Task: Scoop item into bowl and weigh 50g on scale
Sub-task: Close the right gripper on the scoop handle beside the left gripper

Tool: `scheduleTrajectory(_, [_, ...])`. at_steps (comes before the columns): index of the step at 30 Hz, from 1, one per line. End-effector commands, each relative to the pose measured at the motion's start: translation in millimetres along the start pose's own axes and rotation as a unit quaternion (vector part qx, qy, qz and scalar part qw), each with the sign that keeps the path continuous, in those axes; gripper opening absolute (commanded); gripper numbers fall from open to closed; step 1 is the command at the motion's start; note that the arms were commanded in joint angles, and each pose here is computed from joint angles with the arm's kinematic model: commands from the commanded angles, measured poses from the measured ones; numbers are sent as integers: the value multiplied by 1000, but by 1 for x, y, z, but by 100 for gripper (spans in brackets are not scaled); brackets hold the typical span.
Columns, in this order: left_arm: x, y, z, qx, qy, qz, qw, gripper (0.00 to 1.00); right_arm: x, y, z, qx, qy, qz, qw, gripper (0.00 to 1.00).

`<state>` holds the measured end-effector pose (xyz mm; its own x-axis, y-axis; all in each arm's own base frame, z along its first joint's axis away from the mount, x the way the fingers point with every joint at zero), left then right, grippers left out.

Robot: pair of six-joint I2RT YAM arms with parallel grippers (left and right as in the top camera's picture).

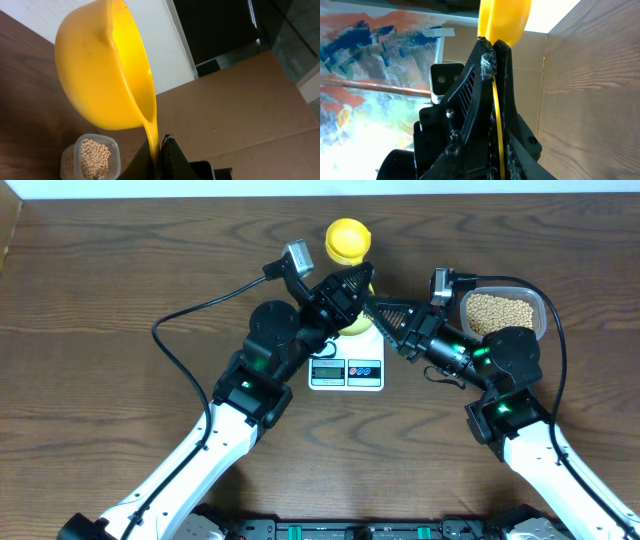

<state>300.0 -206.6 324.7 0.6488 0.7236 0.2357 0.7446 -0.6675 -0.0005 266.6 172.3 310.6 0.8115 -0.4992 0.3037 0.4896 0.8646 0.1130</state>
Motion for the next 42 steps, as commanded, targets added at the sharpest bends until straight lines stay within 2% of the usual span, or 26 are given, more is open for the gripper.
scheduleTrajectory(1, [2,0,-7,-12,13,-6,1000,7,0,2,4,3,-11,0,1000,17])
scheduleTrajectory(10, [2,0,-7,-12,14,-6,1000,8,1,2,3,1,-11,-7,1000,14])
scheduleTrajectory(13, [2,0,-7,-12,13,-6,1000,8,2,2,3,0,-11,-9,1000,10])
scheduleTrajectory(15, [2,0,-7,-12,14,-4,1000,8,3,2,3,-2,-32,-17,999,1])
scheduleTrajectory(16, [2,0,-7,-12,14,-4,1000,8,4,2,2,-3,-45,-22,999,2])
scheduleTrajectory(19, [2,0,-7,-12,14,-4,1000,14,7,2,2,-9,-72,-36,997,2])
scheduleTrajectory(25, [2,0,-6,-8,14,-4,1000,50,8,2,1,-12,-109,-43,993,2])
scheduleTrajectory(29, [2,0,-5,-7,60,-4,998,70,7,2,0,-15,-124,-38,991,2])
scheduleTrajectory(32, [8,-1,-4,-2,89,-16,996,73,4,2,-1,-15,-128,-24,991,2])
scheduleTrajectory(42, [47,-11,21,59,79,-59,993,73,-2,1,-16,-50,-227,10,972,2])
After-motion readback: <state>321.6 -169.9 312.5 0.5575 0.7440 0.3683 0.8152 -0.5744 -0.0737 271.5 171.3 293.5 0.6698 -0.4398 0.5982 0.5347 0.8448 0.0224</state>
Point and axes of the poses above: each gripper's point midway between its finger pads, its own y axis out along the fingers, its own z axis along the line the jaws close on, x = y × z, the point moved 8 cm from there along -y, back along the fingers, and after that the axes turned 10 degrees about -y, right-handed, at the moved point
